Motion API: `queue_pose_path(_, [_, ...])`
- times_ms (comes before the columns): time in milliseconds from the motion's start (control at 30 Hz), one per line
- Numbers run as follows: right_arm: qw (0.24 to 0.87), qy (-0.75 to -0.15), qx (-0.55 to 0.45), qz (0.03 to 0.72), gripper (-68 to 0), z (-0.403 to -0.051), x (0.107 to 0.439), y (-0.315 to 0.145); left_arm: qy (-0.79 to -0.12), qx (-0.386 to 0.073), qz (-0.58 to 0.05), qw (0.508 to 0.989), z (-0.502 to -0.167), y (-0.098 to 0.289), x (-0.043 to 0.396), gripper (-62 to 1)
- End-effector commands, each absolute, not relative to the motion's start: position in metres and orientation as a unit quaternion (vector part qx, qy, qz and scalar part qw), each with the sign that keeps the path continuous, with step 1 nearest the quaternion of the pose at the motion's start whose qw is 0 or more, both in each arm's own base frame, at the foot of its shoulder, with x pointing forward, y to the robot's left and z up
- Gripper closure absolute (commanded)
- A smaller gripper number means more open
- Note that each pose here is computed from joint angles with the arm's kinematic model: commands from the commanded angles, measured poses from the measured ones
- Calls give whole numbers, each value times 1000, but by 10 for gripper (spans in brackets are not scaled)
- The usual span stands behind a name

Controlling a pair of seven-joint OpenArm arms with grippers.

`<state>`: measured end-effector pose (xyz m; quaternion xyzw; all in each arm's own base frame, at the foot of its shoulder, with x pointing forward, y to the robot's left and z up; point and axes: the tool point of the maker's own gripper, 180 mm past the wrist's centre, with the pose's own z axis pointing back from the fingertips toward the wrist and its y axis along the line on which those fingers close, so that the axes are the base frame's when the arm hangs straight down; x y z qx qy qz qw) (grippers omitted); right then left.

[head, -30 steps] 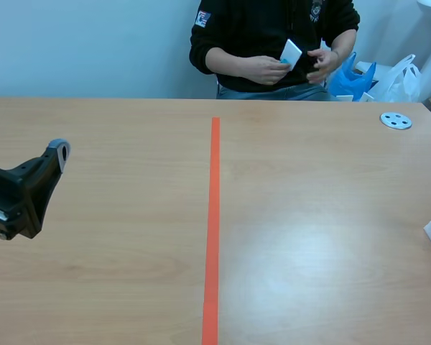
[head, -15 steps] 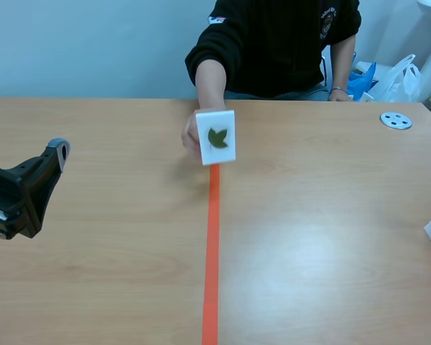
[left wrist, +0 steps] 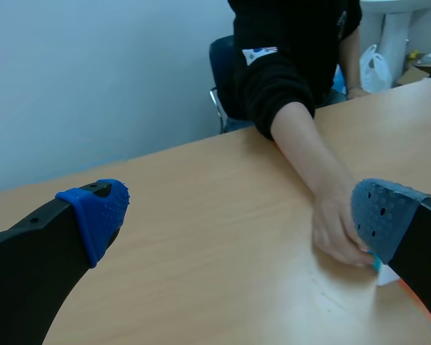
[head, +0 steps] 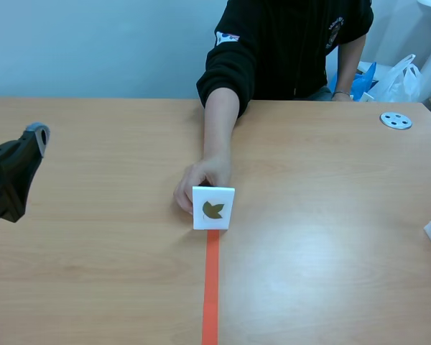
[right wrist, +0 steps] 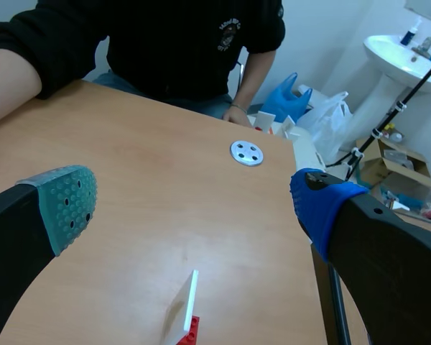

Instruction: Sort the leaf by its shape. The table is split by an orange tape line. A compound leaf with several leaflets goes to the left side, a simple leaf with one blade goes to the right side. Return to the home posture when a red brick is placed on the table.

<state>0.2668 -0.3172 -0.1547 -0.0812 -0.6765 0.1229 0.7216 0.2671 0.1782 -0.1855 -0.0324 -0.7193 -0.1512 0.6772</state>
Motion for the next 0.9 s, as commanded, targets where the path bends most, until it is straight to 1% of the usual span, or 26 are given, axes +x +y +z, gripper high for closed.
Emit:
queue_pose_path(0, [706, -692, -91, 122, -552, -141, 271, -320, -729, -36, -155, 665, -176, 176, 267, -623])
queue_pose_path(267, [703, -694, -68, 143, -552, -141, 270, -309, -729, -36, -155, 665, -176, 175, 267, -623])
queue_pose_path(533, [703, -694, -67, 143, -551, -141, 270, -309, -728, -40, -159, 666, -177, 174, 266, -623])
queue_pose_path(767, [702, -694, -67, 144, -551, -140, 270, -309, -709, -65, -199, 674, -186, 158, 262, -623])
queue_pose_path(867, [702, -693, -64, 151, -551, -140, 270, -306, -700, -65, -226, 674, -191, 153, 262, -623])
